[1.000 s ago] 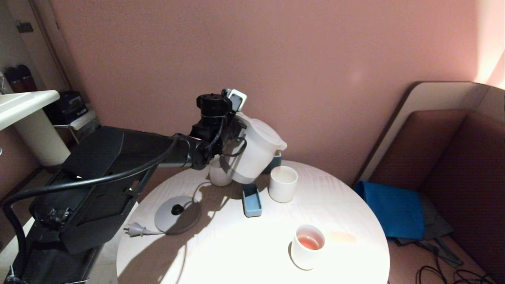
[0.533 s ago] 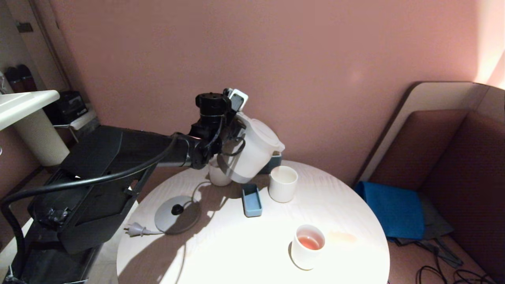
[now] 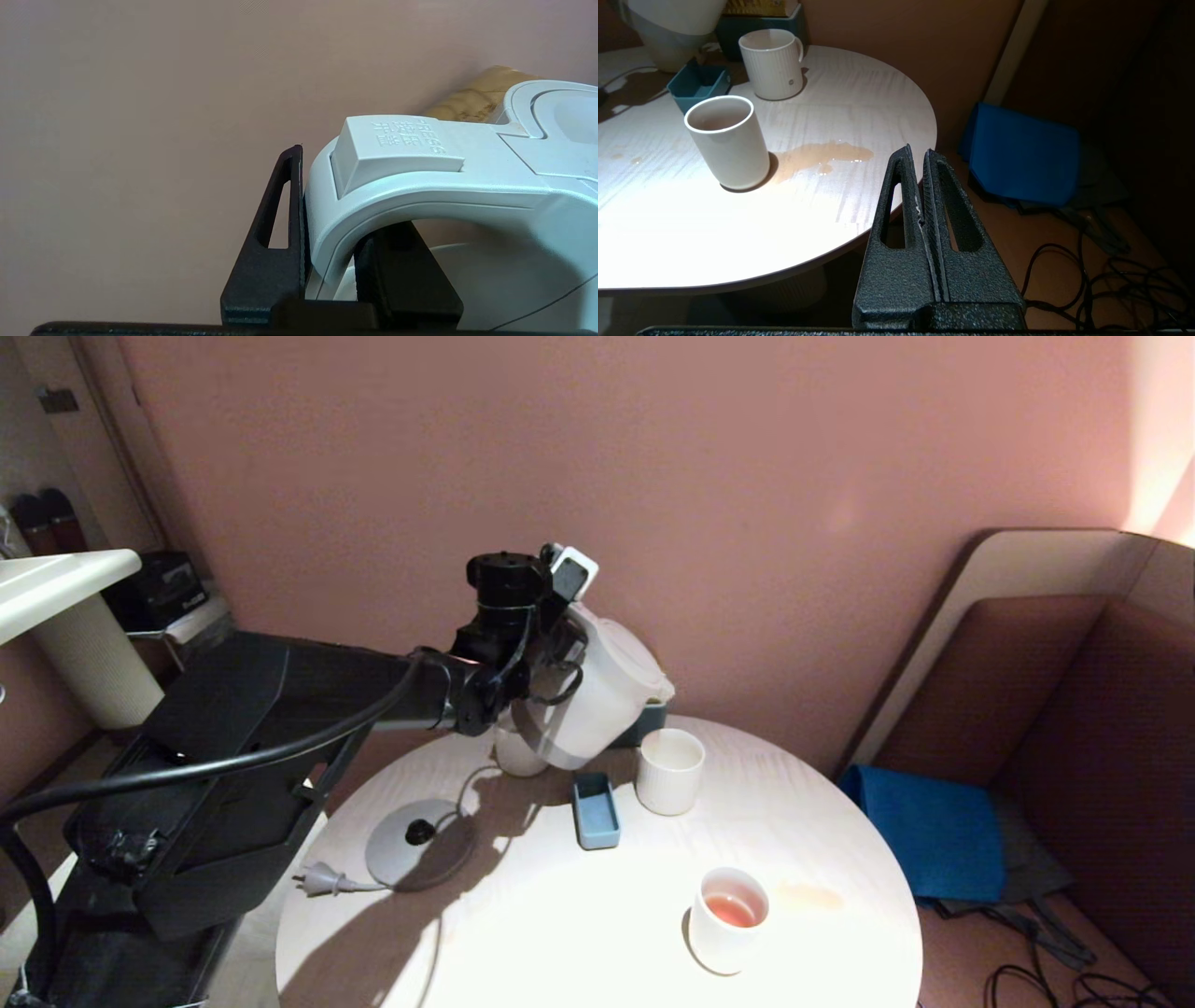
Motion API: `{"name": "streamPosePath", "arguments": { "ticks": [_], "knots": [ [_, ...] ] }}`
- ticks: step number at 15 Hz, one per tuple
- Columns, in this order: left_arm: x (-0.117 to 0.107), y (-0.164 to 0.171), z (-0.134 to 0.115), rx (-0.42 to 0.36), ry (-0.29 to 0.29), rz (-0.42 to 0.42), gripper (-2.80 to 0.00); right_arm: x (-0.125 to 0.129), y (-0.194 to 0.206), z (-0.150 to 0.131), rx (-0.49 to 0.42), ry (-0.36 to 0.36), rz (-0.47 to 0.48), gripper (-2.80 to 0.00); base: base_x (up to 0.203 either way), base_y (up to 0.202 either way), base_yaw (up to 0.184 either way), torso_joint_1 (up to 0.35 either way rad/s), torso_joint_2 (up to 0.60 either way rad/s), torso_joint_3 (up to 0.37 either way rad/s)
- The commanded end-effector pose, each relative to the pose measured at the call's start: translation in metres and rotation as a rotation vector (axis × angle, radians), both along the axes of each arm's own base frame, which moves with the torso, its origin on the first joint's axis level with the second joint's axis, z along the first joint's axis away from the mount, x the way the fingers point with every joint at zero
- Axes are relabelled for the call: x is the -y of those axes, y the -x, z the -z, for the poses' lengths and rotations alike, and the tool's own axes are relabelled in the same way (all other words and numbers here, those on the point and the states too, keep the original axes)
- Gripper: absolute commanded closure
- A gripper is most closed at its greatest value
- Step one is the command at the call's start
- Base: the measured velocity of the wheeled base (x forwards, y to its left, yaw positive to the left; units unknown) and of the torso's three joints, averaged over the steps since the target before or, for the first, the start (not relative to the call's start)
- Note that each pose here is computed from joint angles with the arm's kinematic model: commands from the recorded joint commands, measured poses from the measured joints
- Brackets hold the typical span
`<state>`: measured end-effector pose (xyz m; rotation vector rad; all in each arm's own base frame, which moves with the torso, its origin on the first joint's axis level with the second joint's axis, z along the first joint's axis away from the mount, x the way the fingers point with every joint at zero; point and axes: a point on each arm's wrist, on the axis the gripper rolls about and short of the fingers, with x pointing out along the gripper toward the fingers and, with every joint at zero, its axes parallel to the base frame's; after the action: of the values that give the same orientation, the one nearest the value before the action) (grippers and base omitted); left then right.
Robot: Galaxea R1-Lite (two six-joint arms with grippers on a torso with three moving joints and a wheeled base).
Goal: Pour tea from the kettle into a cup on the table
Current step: Pour water into the cup
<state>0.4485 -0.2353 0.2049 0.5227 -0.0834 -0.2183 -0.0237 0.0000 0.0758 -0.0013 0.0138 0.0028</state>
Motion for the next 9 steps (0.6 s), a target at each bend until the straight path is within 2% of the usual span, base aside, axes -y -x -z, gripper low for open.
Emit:
{"name": "streamPosePath", "arguments": {
  "ticks": [1,9],
  "knots": [
    [0.0027,0.0021,-0.0014,0.011,-0.027,0.004,0.00,0.0000,-0.0001,0.0000,-0.002,0.000,0.000,0.00,0.000,0.000,0.000,0.000,0.00,0.000],
    [0.0057,0.0032,-0.0003,0.029,-0.119,0.008,0.00,0.0000,-0.0001,0.0000,-0.002,0.000,0.000,0.00,0.000,0.000,0.000,0.000,0.00,0.000]
  ]
}}
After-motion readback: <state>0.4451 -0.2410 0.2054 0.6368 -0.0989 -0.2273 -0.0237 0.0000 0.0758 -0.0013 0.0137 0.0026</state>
